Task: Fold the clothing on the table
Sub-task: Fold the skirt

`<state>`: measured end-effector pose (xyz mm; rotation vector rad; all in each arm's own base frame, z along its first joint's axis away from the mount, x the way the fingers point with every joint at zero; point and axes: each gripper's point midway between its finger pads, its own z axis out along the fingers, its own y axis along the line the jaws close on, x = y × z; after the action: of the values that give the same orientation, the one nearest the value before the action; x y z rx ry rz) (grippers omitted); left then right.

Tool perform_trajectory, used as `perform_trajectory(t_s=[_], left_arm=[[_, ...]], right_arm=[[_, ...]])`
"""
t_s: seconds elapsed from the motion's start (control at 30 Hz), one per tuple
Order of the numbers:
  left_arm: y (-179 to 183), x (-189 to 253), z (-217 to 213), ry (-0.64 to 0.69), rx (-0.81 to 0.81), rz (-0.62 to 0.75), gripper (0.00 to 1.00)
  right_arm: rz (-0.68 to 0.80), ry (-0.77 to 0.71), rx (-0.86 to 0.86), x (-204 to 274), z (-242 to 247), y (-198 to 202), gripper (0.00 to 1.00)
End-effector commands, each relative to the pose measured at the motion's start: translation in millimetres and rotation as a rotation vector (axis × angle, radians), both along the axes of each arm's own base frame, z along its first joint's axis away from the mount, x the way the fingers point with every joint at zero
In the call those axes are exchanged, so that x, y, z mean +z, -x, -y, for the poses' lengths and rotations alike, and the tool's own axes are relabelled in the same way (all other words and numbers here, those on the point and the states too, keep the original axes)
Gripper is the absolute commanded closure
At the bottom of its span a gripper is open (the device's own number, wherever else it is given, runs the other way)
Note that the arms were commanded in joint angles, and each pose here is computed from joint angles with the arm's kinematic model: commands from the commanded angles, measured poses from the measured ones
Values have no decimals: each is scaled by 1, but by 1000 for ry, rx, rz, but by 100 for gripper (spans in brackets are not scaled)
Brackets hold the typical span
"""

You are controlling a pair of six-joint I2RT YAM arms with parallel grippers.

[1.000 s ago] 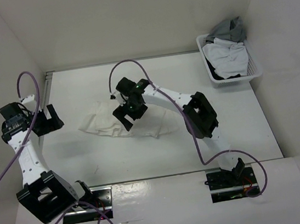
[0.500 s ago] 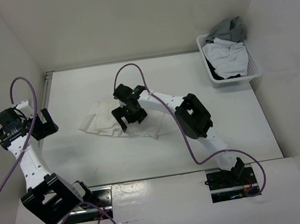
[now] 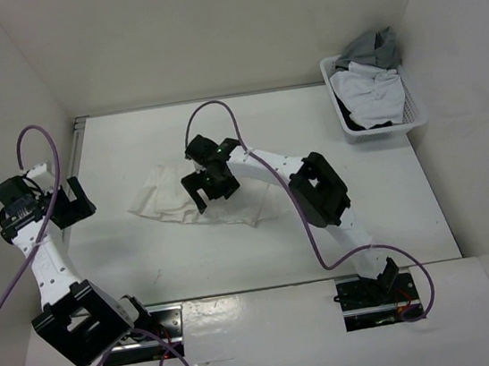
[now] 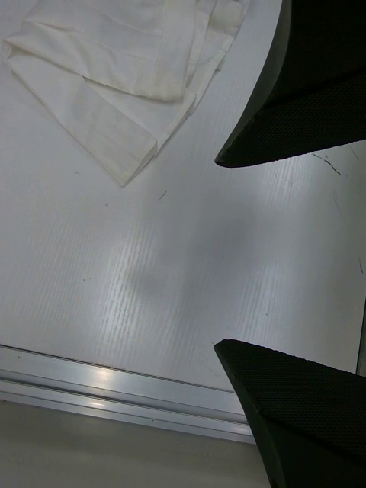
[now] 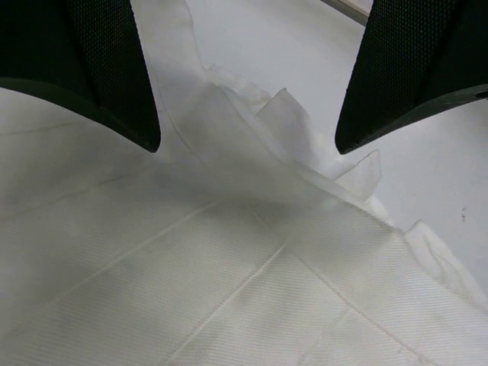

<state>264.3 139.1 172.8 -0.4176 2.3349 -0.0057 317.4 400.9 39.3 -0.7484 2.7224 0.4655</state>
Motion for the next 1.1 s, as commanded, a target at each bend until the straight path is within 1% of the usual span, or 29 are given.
perform_trajectory(t_s=[0.0, 0.03, 0.07, 0.17, 0.23, 0.3, 0.37, 0.4, 0.47, 0.53, 0.73, 0.87, 0.9, 0.97, 1.03, 1.07], left_arm=[[-7, 0, 0, 16, -15, 25, 1], [-7, 0, 0, 16, -15, 25, 1], [-8, 0, 1, 22, -21, 29, 1], [-8, -3, 1, 21, -27, 21, 1], [-8, -3, 1, 21, -27, 21, 1], [-8, -3, 1, 21, -27, 21, 1], [-8, -3, 1, 21, -27, 21, 1], [-8, -3, 1, 21, -27, 21, 1], [-7, -3, 4, 26, -33, 25, 1], [-7, -3, 4, 26, -33, 25, 1], [-5, 2, 3, 9, -27, 36, 1], [-4, -2, 4, 14, -27, 29, 1], [-4, -2, 4, 14, -27, 29, 1], [-4, -2, 4, 14, -27, 29, 1], [-4, -2, 4, 14, -27, 29, 1], [-4, -2, 4, 14, -27, 29, 1]], right_arm=[[121, -99, -2, 73, -8, -12, 0], [151, -107, -12, 83, -7, -17, 0], [199, -84, -40, 92, -2, -25, 0], [250, -52, -112, 96, 5, -38, 0], [255, -8, -174, 82, 13, -48, 0], [231, 25, -213, 62, 16, -49, 0], [231, 21, -244, 59, 19, -62, 0], [216, 28, -258, 54, 19, -62, 0], [196, 34, -282, 41, 21, -72, 0], [170, 53, -299, 25, 20, -72, 0], [63, 57, -277, -12, 12, -58, 0], [6, 79, -274, -36, 17, -46, 0], [5, 80, -274, -40, 17, -45, 0], [27, 128, -273, -51, 29, -45, 0], [42, 167, -252, -63, 37, -45, 0], [71, 206, -211, -68, 43, -49, 0]])
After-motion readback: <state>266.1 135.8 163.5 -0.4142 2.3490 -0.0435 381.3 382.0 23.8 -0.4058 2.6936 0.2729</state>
